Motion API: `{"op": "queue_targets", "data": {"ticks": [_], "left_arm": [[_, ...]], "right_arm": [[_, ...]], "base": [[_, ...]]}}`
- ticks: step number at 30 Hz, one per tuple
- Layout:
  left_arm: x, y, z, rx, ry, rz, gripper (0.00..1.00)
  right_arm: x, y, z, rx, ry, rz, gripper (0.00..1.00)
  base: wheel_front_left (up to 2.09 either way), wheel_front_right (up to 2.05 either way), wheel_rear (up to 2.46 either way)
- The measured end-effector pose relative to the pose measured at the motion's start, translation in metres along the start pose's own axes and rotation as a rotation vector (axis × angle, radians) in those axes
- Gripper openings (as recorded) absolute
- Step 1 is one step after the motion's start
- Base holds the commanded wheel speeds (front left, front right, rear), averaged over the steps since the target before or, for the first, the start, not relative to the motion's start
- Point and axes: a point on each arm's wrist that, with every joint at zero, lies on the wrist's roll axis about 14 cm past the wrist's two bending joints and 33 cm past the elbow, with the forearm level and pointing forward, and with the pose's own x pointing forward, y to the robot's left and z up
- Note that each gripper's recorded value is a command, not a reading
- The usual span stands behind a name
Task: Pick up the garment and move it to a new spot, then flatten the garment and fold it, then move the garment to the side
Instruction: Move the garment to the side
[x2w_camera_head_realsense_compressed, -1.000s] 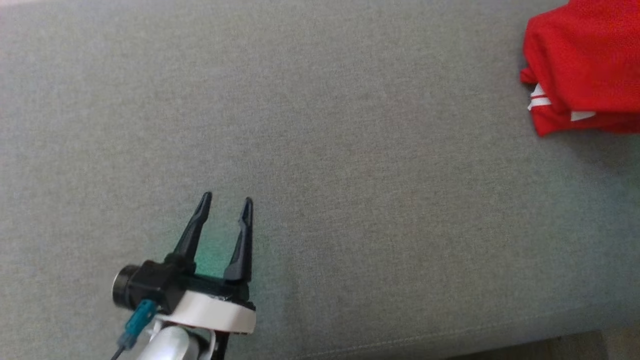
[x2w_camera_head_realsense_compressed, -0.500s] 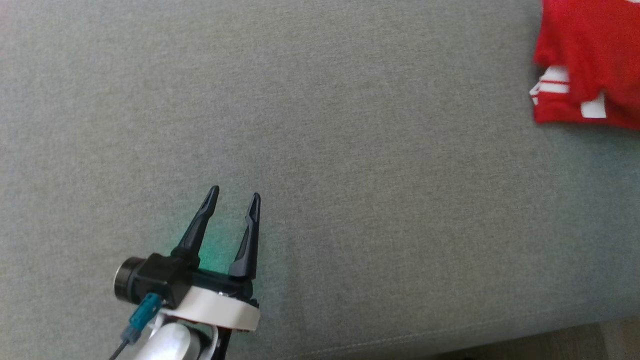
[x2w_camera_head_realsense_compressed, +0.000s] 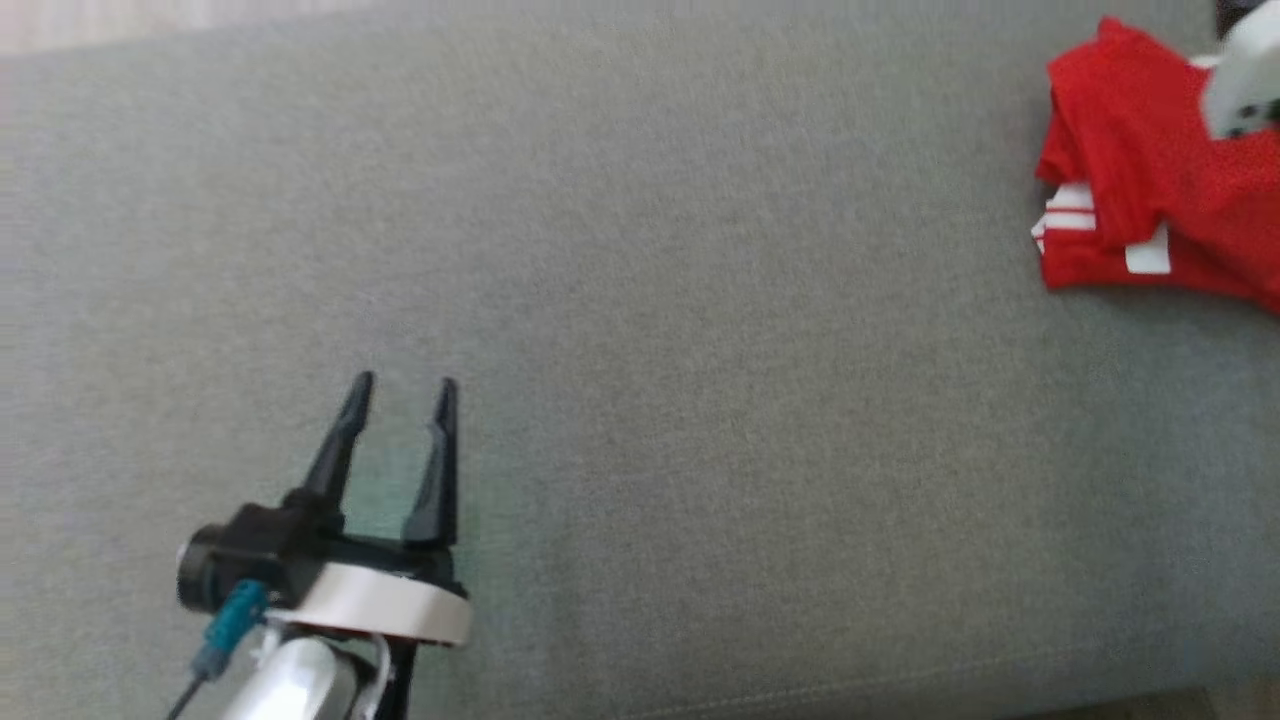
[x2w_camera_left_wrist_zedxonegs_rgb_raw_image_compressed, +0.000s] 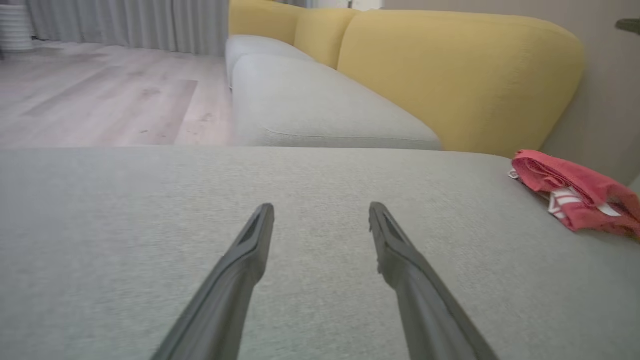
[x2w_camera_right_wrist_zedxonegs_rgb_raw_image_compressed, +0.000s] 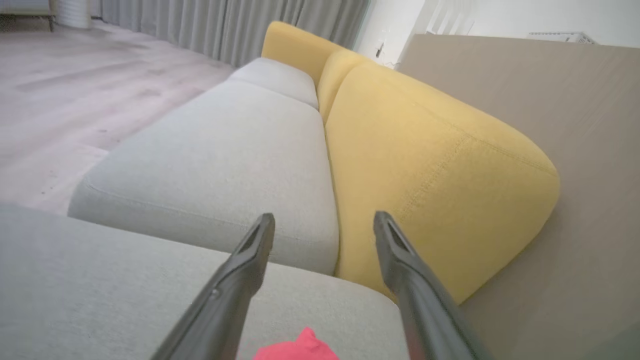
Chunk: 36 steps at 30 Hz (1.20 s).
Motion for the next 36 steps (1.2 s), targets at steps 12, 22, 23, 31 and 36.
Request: {"op": "queue_targets", "data": {"ticks": [12, 22, 23, 31, 36], "left_arm": [[-0.057, 0.036, 0.024, -0.011, -0.089, 0.189, 1.0], [-0.112, 0.05, 0.018, -0.032, -0.11, 0.302, 1.0], [-0.116, 0.051, 0.017, -0.033, -0.111, 0.309, 1.0], [-0.13, 0.048, 0.014, -0.034, -0.117, 0.323, 1.0], [-0.134, 0.045, 0.012, -0.033, -0.115, 0.324, 1.0]], "right_arm": [[-0.053, 0.072, 0.025, 0.209, -0.146, 0.107, 1.0], [-0.132, 0.128, -0.017, 0.36, -0.138, 0.146, 1.0], [-0.139, 0.132, -0.024, 0.364, -0.129, 0.151, 1.0], [-0.191, 0.155, -0.064, 0.455, -0.062, 0.19, 1.0], [-0.205, 0.157, -0.074, 0.458, -0.05, 0.19, 1.0]], "base": [[0.0, 0.0, 0.0], [0.0, 0.0, 0.0], [0.0, 0.0, 0.0], [0.0, 0.0, 0.0], [0.0, 0.0, 0.0]]}}
